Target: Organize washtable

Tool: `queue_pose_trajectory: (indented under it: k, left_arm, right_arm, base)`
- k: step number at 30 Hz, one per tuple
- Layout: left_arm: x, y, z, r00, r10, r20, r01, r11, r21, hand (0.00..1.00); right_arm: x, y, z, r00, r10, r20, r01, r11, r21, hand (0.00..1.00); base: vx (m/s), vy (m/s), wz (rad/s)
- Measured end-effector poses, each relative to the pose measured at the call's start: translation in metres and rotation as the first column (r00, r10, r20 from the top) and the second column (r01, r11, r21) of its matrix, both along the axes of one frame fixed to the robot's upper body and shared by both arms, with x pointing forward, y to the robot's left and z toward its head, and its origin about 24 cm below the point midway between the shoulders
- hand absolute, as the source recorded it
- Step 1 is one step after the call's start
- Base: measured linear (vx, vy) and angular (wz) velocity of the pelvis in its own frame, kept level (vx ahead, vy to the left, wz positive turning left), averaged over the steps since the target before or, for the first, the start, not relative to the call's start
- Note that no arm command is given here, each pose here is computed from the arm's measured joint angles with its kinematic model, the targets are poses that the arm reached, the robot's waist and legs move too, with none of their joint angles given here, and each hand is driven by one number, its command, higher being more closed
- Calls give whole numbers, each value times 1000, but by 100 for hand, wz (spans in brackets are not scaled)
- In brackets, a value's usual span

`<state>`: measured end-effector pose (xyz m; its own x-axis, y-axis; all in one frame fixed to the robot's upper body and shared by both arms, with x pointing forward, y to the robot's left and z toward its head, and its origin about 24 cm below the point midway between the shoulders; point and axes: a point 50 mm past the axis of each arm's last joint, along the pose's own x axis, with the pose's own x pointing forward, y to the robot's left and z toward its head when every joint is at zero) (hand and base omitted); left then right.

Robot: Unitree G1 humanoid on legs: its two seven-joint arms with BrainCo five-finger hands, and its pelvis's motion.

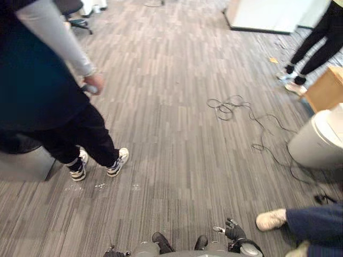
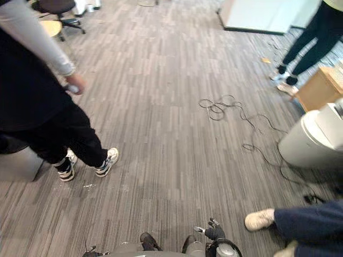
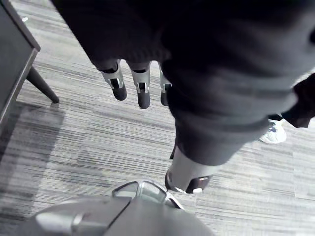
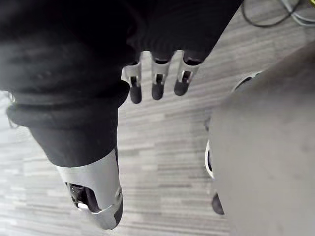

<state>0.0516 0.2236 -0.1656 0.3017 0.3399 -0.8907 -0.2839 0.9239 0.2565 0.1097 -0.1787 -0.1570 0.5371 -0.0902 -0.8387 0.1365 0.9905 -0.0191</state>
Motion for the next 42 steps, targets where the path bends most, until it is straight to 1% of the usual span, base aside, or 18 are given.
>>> queue_pose_trajectory:
  k: [1,4,10,17,24,29,30,32,33,34,35,36,37,40,42]
  left_arm:
    - [3,-2,1,1000,3,21,-4,1000,6,0]
    - [1,-6,0,1000,5,16,-5,1000,7,0]
    - [1,4,2,998,-67,-5,67,996,65,0]
    - [-3,-1,0,990,-134,-40,136,989,54,0]
    - [-3,-2,-1,988,-148,-43,150,987,55,0]
    - [-1,-4,0,990,-136,-27,137,989,47,0]
    - [1,-7,0,993,-121,-13,121,992,38,0]
    - [-3,-3,0,997,-70,-20,70,997,23,0]
    - [-3,-7,-1,999,-49,-20,49,999,6,0]
    - [-3,-7,-1,999,-44,-12,44,999,9,0]
    - [-1,0,2,999,-43,1,43,999,28,0]
    - [5,1,3,999,-41,23,40,999,31,0]
    - [4,-4,2,999,-45,26,45,999,9,0]
    - [-6,-23,-3,1000,-22,4,22,998,-54,0]
    - [-13,-23,-4,1000,-15,-16,14,998,-60,0]
  right_arm:
    - [-2,1,-1,1000,16,-10,-16,1000,1,0]
    - [-4,-2,-2,999,27,-18,-27,1000,-10,0]
    - [-11,6,-5,999,15,-43,-14,1000,14,0]
    - [-16,0,-6,998,-10,-60,10,1000,7,0]
    - [-18,-1,-6,997,-24,-67,24,1000,-13,0]
    - [-13,-5,-4,998,-38,-45,37,999,-19,0]
    - [-9,-9,-2,999,-34,-28,33,999,-31,0]
    - [-8,-10,-2,999,-28,-18,28,999,-34,0]
    - [-8,-12,-1,999,-26,-20,25,999,-39,0]
    - [-2,-14,1,1000,-21,-1,21,999,-46,0]
    - [-1,-11,1,1000,-19,-2,19,999,-39,0]
    - [1,-15,2,999,-43,2,44,998,-39,0]
    - [3,-26,4,1000,-30,0,30,997,-72,0]
    - [5,-37,6,1000,-1,1,2,993,-116,0]
    - [3,-39,6,1000,-12,-3,12,993,-118,0]
  base:
    - [-62,-108,-71]
    - [-77,31,-69]
    - [-12,110,-25]
    - [54,102,-12]
    - [43,23,2]
    - [-43,-81,31]
    - [-128,-62,21]
    - [-102,-71,-12]
    - [37,-161,-43]
    - [97,-164,-37]
    - [129,-139,-5]
    - [15,-53,3]
    - [0,0,0]
    - [95,148,-38]
    - [293,306,-47]
